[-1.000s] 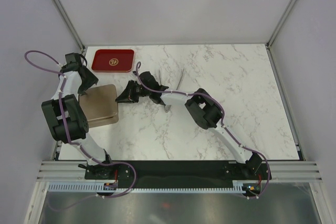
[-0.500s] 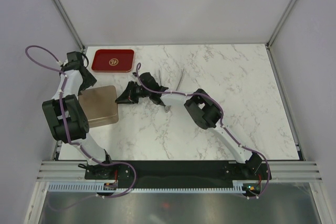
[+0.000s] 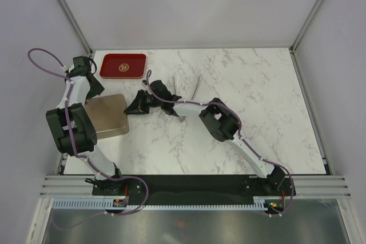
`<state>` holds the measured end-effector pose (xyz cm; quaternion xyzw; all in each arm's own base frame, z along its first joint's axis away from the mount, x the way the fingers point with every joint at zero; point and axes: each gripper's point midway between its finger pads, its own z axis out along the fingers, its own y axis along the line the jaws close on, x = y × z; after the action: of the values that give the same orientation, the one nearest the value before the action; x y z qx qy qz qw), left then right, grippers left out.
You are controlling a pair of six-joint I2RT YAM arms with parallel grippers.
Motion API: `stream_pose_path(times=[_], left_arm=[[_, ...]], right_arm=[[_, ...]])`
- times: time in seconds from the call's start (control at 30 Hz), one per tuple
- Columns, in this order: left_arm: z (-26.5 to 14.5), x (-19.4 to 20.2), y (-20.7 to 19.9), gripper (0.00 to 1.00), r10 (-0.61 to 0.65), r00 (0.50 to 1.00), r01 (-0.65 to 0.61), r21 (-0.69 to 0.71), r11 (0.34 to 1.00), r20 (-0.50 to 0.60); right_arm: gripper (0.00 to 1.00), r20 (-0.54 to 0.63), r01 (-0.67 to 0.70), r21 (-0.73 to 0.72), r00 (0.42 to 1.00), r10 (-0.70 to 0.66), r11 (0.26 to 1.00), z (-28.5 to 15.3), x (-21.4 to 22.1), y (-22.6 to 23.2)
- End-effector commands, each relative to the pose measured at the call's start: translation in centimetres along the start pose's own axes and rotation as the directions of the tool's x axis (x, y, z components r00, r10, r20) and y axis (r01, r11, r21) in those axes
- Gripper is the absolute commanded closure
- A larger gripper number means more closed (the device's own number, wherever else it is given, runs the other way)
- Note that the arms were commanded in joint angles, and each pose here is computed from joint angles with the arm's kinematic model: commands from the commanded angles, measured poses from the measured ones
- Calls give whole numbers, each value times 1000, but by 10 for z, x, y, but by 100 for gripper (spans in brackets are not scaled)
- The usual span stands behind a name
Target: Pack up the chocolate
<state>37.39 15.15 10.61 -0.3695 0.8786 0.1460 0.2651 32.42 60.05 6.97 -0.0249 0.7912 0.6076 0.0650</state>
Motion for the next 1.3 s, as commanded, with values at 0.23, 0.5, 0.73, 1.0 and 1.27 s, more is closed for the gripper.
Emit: stream_pose_path(times=[0.23, 0.5, 0.73, 1.0, 1.27], left_arm=[[-11, -13, 2, 26, 9, 999, -9, -2, 1000, 37], [11, 9, 12, 25, -2, 1000, 1, -67, 998, -16], [41, 29, 23, 24, 12, 995, -25, -128, 991, -97], [30, 21, 26, 24, 3, 998, -12, -126, 992, -66], [-1, -8, 38, 25, -7, 999, 12, -147, 989, 35]], right_arm=[[90, -3, 46, 24, 999, -46, 999, 4, 5, 3], [86, -8, 41, 46, 999, -41, 998, 5, 7, -7], [82, -9, 51, 43, 999, -51, 998, 2, 10, -6], [81, -12, 82, 47, 997, -82, 996, 0, 13, -3], [79, -12, 113, 84, 994, -113, 990, -2, 15, -13]])
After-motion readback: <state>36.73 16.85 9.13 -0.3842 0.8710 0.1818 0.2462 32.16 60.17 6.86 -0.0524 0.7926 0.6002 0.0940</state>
